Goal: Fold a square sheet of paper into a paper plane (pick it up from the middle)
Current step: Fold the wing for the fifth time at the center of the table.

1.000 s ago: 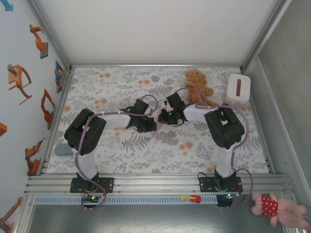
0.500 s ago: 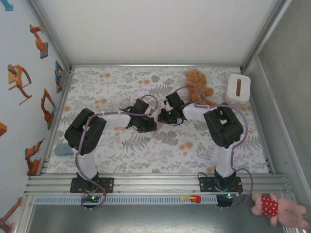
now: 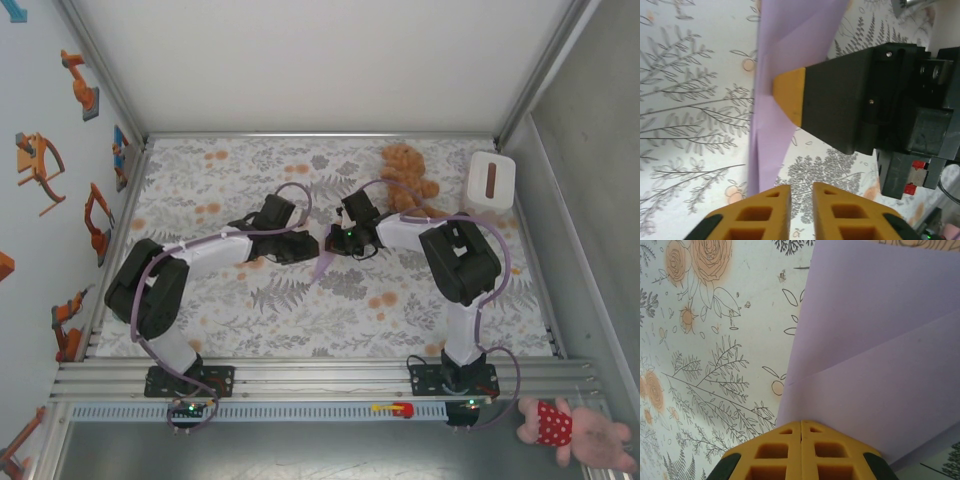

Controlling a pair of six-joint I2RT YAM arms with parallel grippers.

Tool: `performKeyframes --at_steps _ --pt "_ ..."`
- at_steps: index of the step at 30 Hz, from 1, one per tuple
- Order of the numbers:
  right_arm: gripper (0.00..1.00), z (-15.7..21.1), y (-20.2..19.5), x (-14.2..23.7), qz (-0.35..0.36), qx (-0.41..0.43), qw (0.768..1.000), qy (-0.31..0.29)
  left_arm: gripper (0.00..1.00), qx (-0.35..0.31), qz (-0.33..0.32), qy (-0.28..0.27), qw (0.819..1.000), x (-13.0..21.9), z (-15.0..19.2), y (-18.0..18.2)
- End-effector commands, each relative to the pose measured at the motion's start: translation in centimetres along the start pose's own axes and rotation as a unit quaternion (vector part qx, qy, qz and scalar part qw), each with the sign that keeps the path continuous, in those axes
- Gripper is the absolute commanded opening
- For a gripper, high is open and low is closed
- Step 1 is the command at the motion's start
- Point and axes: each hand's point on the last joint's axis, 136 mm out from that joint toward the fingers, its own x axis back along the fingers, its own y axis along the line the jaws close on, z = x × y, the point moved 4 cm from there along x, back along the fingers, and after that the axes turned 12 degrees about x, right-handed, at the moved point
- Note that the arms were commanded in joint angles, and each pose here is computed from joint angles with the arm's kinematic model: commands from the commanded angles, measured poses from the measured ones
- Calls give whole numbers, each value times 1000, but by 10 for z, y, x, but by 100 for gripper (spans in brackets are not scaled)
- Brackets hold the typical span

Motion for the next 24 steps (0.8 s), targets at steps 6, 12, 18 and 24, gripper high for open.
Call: performKeyframes --at_steps 6,12,18,24 --pt "0 30 -20 -13 30 -17 998 49 7 25 26 53 998 -23 7 1" --pt "0 31 -20 -13 28 -19 998 51 5 30 13 67 997 -36 7 6" --pt "0 31 -19 -13 27 -19 998 50 4 33 4 75 997 -45 5 9" --pt "0 32 -20 -13 27 -20 998 51 4 40 -9 82 996 -52 7 17"
